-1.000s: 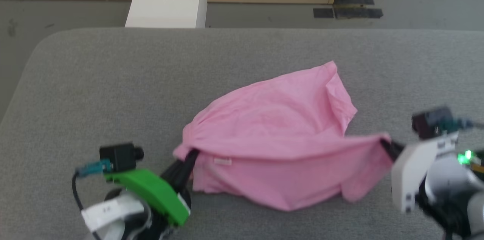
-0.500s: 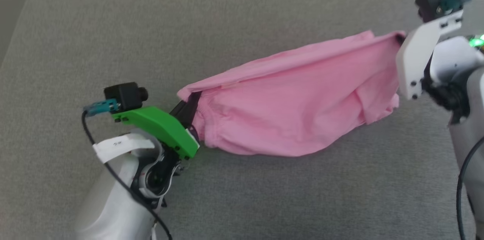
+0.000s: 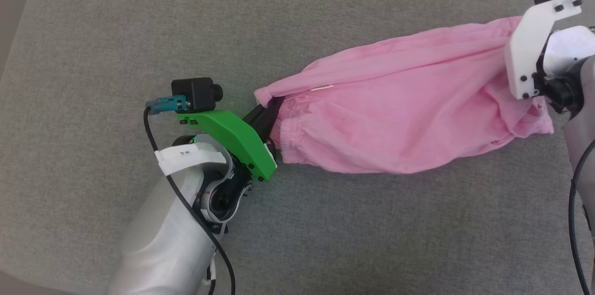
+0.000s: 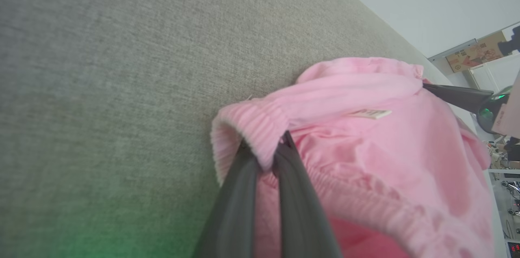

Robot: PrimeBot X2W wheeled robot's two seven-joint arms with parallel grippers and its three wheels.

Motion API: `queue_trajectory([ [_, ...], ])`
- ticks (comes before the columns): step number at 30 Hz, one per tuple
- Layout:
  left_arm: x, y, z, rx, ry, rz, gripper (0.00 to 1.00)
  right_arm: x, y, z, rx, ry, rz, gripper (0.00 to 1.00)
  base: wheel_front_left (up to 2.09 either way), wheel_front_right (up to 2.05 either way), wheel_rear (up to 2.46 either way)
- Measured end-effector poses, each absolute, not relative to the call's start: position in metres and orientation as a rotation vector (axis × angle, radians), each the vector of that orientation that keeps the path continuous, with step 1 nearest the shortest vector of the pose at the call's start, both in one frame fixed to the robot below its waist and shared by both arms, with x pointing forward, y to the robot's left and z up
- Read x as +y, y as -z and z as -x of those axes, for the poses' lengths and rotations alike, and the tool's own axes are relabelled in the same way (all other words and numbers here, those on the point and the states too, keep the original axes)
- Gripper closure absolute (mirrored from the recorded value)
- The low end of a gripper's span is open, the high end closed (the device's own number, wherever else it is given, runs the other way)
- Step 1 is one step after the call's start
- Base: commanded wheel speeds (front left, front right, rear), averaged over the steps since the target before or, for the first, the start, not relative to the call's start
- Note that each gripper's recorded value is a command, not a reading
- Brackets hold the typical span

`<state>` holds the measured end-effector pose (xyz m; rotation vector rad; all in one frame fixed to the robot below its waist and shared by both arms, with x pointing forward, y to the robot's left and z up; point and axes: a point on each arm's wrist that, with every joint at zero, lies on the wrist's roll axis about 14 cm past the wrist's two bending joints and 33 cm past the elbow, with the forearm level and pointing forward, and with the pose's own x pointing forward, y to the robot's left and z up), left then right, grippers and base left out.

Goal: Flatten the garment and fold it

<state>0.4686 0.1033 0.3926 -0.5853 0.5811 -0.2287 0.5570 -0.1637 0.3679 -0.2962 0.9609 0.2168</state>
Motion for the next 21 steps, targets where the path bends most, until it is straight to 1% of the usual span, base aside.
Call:
queue_trajectory([
  [1,0.104,-0.394,-0.469,0.576,0.229,0.583,0.00,-0.161,-0.368,-0.559,0.953,-0.223,0.288,0.29,0.00,0.00,0.00],
  [2,0.105,-0.395,-0.469,0.568,0.228,0.583,0.00,-0.160,-0.369,-0.560,0.946,-0.225,0.279,0.00,0.00,0.00,0.00],
  [7,0.113,-0.412,-0.461,0.501,0.219,0.585,0.00,-0.152,-0.378,-0.556,0.888,-0.250,0.222,0.00,0.00,0.00,0.00],
  [14,0.117,-0.431,-0.419,0.455,0.210,0.634,0.00,-0.155,-0.398,-0.518,0.812,-0.270,0.173,0.00,0.00,0.00,0.00],
  [17,0.117,-0.444,-0.406,0.409,0.204,0.649,0.00,-0.162,-0.418,-0.504,0.732,-0.252,0.129,0.00,0.00,0.00,0.00],
  [21,0.120,-0.469,-0.400,0.288,0.194,0.638,0.00,-0.168,-0.453,-0.489,0.557,-0.230,0.085,0.00,0.00,0.00,0.00],
])
